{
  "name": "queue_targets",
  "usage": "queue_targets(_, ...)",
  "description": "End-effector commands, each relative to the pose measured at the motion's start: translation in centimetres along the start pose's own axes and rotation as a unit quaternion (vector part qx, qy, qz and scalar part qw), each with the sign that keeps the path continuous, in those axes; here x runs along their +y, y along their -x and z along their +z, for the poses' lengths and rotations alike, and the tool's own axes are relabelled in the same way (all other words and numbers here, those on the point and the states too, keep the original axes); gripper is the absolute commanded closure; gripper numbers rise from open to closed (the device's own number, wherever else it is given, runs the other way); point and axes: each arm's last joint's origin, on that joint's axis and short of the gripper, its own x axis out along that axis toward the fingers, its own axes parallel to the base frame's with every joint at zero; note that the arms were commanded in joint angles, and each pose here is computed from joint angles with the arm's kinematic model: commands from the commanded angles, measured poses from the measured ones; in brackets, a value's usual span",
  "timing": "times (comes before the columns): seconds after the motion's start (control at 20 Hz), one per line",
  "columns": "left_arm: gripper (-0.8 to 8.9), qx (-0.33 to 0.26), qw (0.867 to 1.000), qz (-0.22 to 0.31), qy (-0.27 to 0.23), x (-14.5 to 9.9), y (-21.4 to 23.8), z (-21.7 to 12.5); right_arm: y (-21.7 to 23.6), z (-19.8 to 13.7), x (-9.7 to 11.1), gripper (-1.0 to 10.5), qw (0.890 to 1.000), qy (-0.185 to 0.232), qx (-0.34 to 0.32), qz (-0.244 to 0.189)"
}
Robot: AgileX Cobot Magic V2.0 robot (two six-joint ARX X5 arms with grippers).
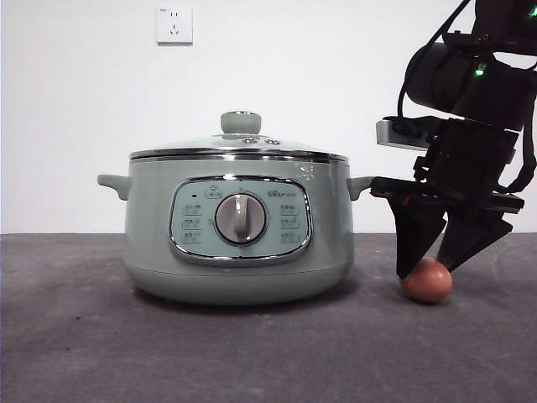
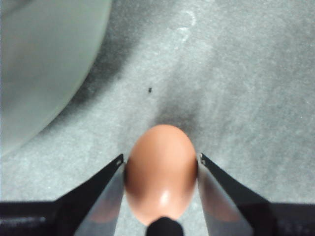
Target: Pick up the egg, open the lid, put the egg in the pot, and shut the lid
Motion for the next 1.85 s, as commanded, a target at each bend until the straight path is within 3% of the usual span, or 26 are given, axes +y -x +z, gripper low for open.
queue_targets(0.05,1.92,-0.004,1.000,-0.002,-0.008,0.0,0.1,0.1,0.5,-0.1,0.1,9.6,1.000,-0.006,-0.002,0.000)
queue_targets(0.4,1.91,-0.026,1.000,-0.006,0.007,0.8,-1.0,2.5,9.7,-0.7,0.7,9.6,0.995,0.001,-0.096,-0.002)
queue_targets(0.65,1.91,-0.048,0.998,-0.027,-0.036,0.4,-2.0,7.5,17.8,-3.4,1.4,9.6,0.978,0.009,-0.207,-0.002)
queue_targets(0.85,1.91,-0.037,0.996,-0.026,-0.079,-0.7,-5.4,12.5,21.9,-6.1,1.8,9.6,0.964,0.013,-0.267,-0.003)
queue_targets(1.0,1.91,-0.024,0.994,-0.014,-0.107,-1.9,-9.4,15.2,23.3,-7.4,1.9,9.6,0.959,0.014,-0.282,-0.002)
queue_targets(1.25,1.92,0.003,0.989,0.006,-0.149,-3.0,-16.9,18.4,23.7,-8.2,2.0,9.6,0.961,0.010,-0.277,0.000)
queue_targets(1.5,1.92,0.035,0.988,0.020,-0.151,-2.4,-23.0,18.8,23.7,-8.2,2.0,9.6,0.961,0.009,-0.277,0.001)
queue_targets(1.85,1.93,0.049,0.987,0.036,-0.148,-1.4,-26.0,18.1,23.7,-8.2,2.0,9.6,0.961,0.009,-0.277,0.001)
